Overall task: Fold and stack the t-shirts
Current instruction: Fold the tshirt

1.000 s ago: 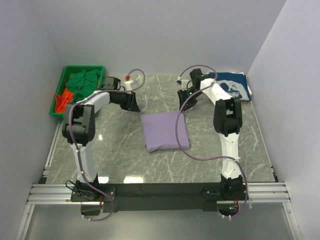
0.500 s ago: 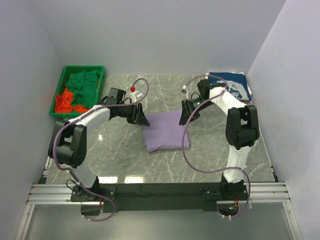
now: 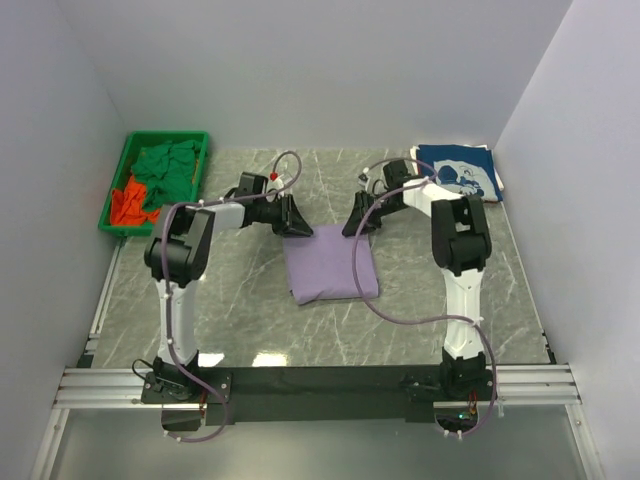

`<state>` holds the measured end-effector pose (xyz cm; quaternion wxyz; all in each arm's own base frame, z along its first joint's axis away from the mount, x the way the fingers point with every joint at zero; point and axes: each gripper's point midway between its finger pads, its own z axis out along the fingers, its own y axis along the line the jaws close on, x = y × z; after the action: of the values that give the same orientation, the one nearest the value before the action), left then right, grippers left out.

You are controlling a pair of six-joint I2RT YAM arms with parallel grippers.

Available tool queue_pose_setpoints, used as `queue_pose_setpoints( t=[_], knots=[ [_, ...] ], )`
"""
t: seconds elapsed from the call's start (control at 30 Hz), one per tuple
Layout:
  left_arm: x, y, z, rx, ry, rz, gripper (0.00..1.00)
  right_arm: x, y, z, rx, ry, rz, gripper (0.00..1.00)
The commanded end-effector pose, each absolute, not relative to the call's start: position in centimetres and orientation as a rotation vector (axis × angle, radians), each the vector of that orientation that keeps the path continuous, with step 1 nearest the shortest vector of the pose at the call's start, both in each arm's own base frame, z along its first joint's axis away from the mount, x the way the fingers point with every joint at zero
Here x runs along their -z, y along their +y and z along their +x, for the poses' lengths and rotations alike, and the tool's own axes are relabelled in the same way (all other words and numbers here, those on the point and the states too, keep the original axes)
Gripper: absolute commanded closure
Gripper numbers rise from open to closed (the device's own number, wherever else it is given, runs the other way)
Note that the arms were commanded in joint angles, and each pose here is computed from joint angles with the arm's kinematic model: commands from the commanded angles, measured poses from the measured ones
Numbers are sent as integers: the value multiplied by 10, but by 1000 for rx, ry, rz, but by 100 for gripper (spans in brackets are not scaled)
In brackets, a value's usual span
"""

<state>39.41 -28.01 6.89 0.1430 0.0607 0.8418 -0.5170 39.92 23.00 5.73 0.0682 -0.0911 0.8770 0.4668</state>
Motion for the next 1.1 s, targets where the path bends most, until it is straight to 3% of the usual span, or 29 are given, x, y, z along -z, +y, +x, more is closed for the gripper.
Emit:
queue_pose_setpoints(
  t=[0.0, 0.17, 0.3, 0.43, 0.53, 0.67, 0.77, 0.93, 1.07],
  knots=[
    [-58, -270, 433, 1444, 2409, 131, 74, -30, 226, 429, -1356, 2671, -129, 75],
    [-37, -257, 460, 1371, 2434, 204, 73, -22, 217, 473, -1325, 2664, -10, 78],
    [-69, -246, 481, 1322, 2337, 336, 72, -66, 216, 490, -1314, 2547, -111, 78],
    [-141, -247, 456, 1367, 2186, 394, 68, -132, 223, 458, -1422, 2415, -159, 74],
    [-163, -257, 412, 1477, 2164, 332, 67, -144, 232, 409, -1485, 2423, -201, 73],
    [-140, -280, 349, 1636, 2227, 210, 63, -123, 242, 357, -1515, 2513, -236, 72],
    [-124, -293, 335, 1698, 2268, 133, 62, -95, 244, 336, -1523, 2577, -220, 72],
    [-61, -298, 338, 1658, 2432, 26, 64, -39, 236, 327, -1464, 2729, -194, 73],
    [-23, -273, 369, 1508, 2566, -42, 67, -18, 237, 340, -1452, 2760, -129, 74]
  ],
)
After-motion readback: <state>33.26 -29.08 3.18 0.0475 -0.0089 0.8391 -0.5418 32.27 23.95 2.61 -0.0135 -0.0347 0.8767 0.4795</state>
